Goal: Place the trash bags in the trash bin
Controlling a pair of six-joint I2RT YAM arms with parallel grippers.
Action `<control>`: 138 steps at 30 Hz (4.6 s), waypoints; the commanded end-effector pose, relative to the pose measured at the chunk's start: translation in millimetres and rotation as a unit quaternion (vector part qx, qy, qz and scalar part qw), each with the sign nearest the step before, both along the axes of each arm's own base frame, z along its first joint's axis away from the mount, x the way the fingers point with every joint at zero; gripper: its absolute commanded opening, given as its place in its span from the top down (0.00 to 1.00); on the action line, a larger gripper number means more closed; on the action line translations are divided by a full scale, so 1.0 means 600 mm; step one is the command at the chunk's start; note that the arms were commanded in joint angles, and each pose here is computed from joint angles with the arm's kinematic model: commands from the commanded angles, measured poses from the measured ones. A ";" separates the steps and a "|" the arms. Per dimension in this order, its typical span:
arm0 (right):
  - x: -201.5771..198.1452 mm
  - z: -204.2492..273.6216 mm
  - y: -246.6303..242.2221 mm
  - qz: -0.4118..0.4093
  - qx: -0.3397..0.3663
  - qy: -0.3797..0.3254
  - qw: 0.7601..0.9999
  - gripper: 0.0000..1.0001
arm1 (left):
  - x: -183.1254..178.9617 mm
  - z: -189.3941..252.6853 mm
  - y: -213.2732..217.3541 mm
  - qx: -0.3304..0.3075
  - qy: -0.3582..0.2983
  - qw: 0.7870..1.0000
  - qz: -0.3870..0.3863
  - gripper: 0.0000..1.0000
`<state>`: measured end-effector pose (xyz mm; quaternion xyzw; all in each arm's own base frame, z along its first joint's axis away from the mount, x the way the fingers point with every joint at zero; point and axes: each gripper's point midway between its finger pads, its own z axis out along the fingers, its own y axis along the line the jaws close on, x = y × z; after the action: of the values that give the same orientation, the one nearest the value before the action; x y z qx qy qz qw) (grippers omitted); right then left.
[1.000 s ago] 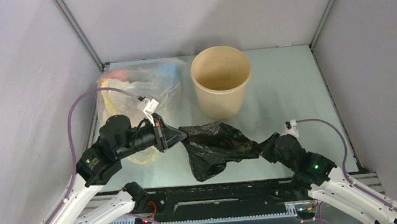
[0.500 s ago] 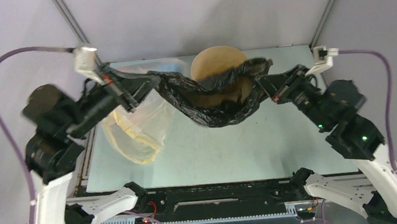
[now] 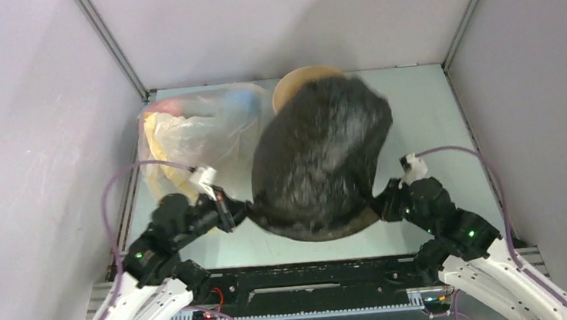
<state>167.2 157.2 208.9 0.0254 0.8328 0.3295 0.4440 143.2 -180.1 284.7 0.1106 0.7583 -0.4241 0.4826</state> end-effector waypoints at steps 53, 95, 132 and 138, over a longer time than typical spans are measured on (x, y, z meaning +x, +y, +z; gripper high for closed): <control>-0.078 0.119 -0.011 0.093 0.048 -0.096 0.990 0.43 | -0.097 0.216 -0.007 -0.062 -0.067 0.989 -0.120 1.00; 0.033 0.088 0.170 0.265 -0.173 -0.156 0.936 0.37 | -0.108 0.168 -0.009 -0.028 -0.048 0.988 -0.145 1.00; 0.115 0.544 -0.014 -0.034 -0.079 -0.393 0.916 1.00 | -0.038 0.494 -0.003 -0.127 -0.223 0.965 -0.051 1.00; 0.168 0.609 -0.052 -0.113 -0.074 -0.425 0.895 1.00 | 0.030 0.552 -0.023 -0.120 -0.254 0.960 -0.014 1.00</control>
<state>240.5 139.3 551.1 -0.0942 0.6004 0.2295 0.7603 126.5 -187.8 594.3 0.1802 0.5656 -0.5069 0.6250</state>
